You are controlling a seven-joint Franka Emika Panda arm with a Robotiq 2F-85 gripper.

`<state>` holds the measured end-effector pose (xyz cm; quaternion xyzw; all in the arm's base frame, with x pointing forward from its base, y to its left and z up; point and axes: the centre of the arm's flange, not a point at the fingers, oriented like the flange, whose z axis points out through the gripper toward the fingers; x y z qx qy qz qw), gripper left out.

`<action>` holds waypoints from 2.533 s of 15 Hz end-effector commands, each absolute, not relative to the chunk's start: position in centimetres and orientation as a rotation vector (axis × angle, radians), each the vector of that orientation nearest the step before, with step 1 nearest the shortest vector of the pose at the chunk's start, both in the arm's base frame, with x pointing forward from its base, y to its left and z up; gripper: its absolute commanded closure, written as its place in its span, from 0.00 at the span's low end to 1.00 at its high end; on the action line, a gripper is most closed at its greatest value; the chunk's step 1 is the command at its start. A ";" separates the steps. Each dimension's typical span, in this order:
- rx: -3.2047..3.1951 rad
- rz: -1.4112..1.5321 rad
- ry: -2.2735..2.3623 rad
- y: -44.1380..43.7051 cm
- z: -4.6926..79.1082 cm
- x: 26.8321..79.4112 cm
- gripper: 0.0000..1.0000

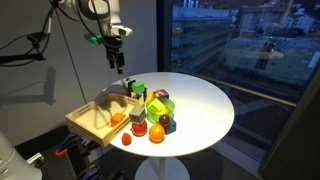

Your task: Move the orange toy block from the box into the bowl

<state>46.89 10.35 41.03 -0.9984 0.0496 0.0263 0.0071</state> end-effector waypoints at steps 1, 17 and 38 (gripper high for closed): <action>-3.164 0.157 0.132 9.2 38.9 48.2 0.00; -3.165 0.345 -0.175 4.9 31.5 47.1 0.00; -3.136 0.254 -0.356 5.0 25.5 44.9 0.00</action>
